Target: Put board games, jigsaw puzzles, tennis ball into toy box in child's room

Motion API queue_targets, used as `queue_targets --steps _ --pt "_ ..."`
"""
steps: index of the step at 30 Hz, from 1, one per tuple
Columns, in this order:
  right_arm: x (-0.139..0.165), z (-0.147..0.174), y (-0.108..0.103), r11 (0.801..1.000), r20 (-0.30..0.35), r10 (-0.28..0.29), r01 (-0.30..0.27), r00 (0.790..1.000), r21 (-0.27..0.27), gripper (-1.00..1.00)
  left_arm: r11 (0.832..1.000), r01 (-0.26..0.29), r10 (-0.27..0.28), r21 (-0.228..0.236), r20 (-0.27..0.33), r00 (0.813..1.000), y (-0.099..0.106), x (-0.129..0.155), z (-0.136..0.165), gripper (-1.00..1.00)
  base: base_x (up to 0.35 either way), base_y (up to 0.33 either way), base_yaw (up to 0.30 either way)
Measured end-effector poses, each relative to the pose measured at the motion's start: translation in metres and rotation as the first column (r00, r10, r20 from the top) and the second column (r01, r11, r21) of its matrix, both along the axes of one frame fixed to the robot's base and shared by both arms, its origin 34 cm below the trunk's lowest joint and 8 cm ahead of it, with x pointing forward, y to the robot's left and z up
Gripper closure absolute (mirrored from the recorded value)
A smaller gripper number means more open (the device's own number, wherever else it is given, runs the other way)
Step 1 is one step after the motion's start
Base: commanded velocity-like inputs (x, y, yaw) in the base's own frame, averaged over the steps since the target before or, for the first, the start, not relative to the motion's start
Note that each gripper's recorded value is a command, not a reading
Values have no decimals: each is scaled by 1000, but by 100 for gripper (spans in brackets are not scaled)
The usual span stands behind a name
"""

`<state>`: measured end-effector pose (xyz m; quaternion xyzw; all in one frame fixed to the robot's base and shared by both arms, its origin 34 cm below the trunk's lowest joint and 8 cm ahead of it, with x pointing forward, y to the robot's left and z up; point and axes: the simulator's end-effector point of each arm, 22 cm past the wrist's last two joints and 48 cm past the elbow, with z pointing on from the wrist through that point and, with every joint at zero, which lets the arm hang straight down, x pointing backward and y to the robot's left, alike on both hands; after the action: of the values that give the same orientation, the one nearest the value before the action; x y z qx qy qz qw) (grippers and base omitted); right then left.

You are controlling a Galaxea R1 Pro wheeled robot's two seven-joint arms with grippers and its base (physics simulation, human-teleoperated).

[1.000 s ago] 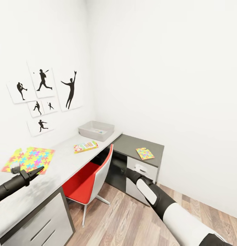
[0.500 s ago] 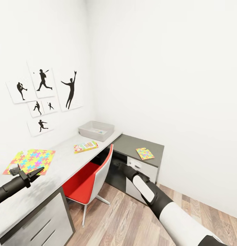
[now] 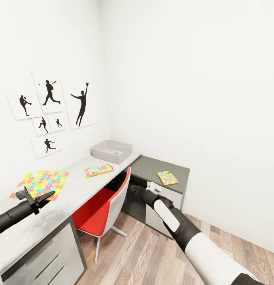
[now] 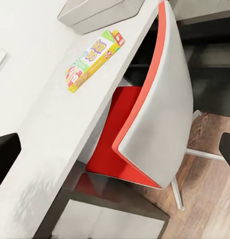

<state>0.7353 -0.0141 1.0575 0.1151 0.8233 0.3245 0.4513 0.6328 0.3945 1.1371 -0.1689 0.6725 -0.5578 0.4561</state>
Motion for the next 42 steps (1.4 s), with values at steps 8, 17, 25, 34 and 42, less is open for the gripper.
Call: queue_targets --steps 8,17,25,34,42 --pt "-27 117 36 983 92 183 -184 979 3 -100 979 164 -171 119 50 984 -50 38 52 100 0 0 0" --pt "-47 156 37 972 126 235 -231 964 -39 -100 966 243 -251 93 96 963 -78 76 106 100 0 0 0" --pt "-55 185 20 972 173 233 -234 957 -13 -100 942 332 -333 35 31 942 -114 104 120 100 0 0 0" --pt "-65 191 27 961 170 264 -273 950 34 -100 935 352 -350 42 -47 936 -140 130 137 100 0 0 -35" --pt "-72 181 30 954 141 281 -293 949 68 -100 931 351 -343 103 -89 935 -168 145 141 100 0 0 -249"
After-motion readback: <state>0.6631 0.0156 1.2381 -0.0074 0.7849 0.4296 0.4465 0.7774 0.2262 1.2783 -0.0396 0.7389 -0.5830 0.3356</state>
